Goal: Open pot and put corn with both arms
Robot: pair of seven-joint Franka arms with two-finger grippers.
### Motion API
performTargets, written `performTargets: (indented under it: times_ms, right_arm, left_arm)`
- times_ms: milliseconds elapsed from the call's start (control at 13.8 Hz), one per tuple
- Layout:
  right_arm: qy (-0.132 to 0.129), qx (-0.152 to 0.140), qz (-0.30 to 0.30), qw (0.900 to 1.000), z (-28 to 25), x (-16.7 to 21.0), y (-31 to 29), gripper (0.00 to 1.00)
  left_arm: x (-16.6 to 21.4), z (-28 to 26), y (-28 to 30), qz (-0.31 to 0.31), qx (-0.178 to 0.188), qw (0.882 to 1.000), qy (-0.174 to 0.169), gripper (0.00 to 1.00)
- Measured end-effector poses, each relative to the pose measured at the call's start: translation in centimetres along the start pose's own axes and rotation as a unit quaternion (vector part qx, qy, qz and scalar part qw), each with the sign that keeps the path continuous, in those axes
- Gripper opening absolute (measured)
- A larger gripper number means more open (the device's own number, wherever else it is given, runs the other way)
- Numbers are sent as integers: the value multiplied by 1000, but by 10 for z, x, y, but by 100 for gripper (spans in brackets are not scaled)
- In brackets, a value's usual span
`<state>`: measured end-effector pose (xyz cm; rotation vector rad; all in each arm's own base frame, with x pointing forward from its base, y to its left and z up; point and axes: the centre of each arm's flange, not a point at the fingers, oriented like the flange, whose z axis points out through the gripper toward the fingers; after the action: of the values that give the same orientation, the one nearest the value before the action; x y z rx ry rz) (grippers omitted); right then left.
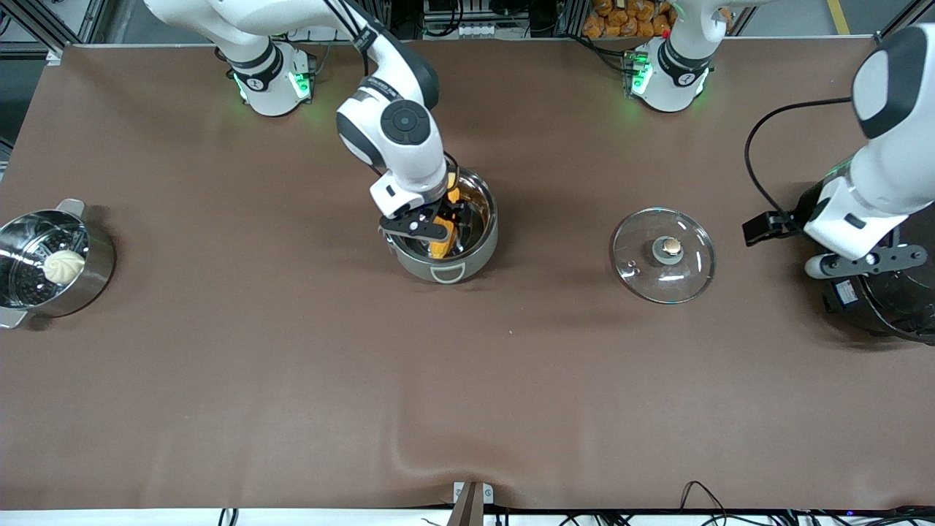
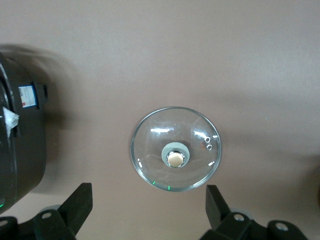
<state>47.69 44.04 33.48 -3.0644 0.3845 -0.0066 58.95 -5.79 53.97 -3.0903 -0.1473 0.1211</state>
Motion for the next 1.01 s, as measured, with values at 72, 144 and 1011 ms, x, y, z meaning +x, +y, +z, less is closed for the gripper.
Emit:
performTargets:
  times_ms: [72,144,1011]
  right_arm:
    - [4,10,14,1000,-15,13,5,100]
    - [6,17,23,1000,-31,26,14,100]
    - [35,-10,-35,999,-192,186,281,100]
  left_arm:
    - [-1,-8,-1,-1,0,1000,0,100]
    - [-2,-15,-1,-1,0,1000,1,100]
    - [-14,-49,-3,0,0,1000,6,100]
